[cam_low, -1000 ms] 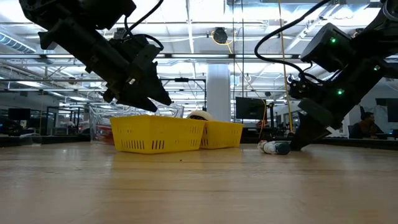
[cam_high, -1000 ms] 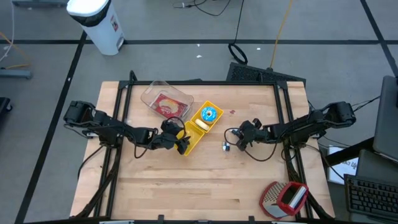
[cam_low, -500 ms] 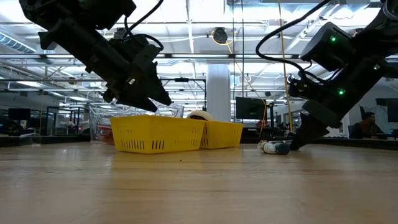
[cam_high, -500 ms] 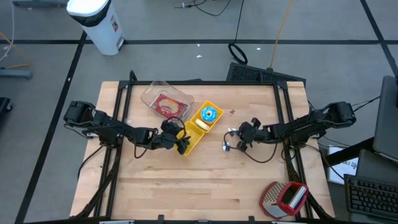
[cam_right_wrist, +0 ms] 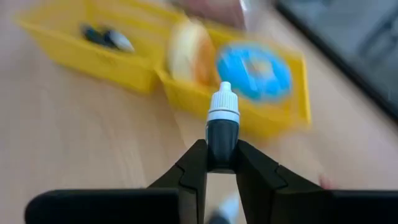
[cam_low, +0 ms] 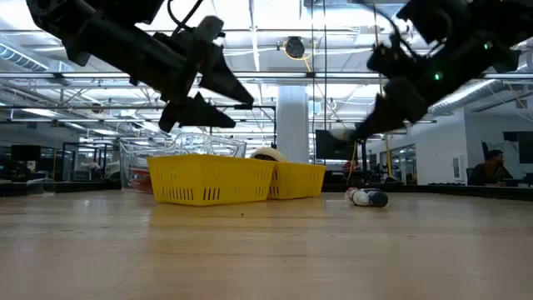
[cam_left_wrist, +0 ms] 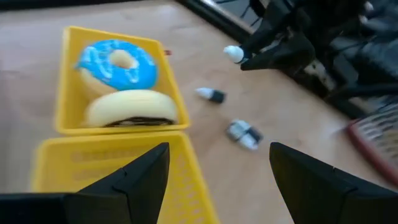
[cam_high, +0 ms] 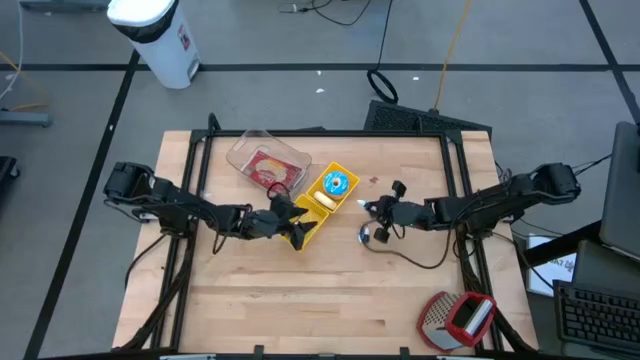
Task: Pick & Place Food Item
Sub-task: Put the brown food coloring bottle into the bottom yellow bin
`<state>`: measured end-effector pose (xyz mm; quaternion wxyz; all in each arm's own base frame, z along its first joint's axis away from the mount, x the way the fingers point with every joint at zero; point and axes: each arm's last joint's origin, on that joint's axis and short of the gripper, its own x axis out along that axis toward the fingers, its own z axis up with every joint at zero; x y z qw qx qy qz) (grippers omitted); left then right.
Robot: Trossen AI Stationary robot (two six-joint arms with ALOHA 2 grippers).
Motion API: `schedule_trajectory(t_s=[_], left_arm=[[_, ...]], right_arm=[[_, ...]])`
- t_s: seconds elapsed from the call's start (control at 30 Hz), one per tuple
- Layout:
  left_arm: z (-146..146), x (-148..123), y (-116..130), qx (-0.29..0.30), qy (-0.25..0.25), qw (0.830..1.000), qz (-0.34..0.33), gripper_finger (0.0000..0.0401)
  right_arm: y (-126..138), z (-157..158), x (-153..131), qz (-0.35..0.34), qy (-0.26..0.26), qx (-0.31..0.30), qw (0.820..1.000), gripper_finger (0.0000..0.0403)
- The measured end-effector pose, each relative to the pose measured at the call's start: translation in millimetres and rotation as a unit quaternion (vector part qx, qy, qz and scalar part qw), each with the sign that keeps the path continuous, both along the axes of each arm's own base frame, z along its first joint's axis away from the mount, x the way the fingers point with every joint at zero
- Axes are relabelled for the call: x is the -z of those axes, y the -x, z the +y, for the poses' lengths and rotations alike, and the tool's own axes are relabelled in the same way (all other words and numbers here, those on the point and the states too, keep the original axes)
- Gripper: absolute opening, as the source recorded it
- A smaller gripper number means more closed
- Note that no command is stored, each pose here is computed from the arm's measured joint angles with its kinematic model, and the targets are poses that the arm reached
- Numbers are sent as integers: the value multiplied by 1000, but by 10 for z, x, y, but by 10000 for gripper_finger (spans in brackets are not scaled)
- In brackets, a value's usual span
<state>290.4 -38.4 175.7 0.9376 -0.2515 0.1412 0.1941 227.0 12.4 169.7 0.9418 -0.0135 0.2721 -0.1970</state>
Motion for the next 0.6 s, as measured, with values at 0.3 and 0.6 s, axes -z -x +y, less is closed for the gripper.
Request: schedule_trajectory(t_s=[0.3, 0.6], left_arm=[[45, -130, -71, 40, 62, 995, -73, 277], [59, -129, -204, 56, 68, 993, -78, 282]], right_arm=[[-174, 227, -195, -69, 85, -84, 990, 54], [-450, 290, -136, -33, 109, -106, 988, 54]])
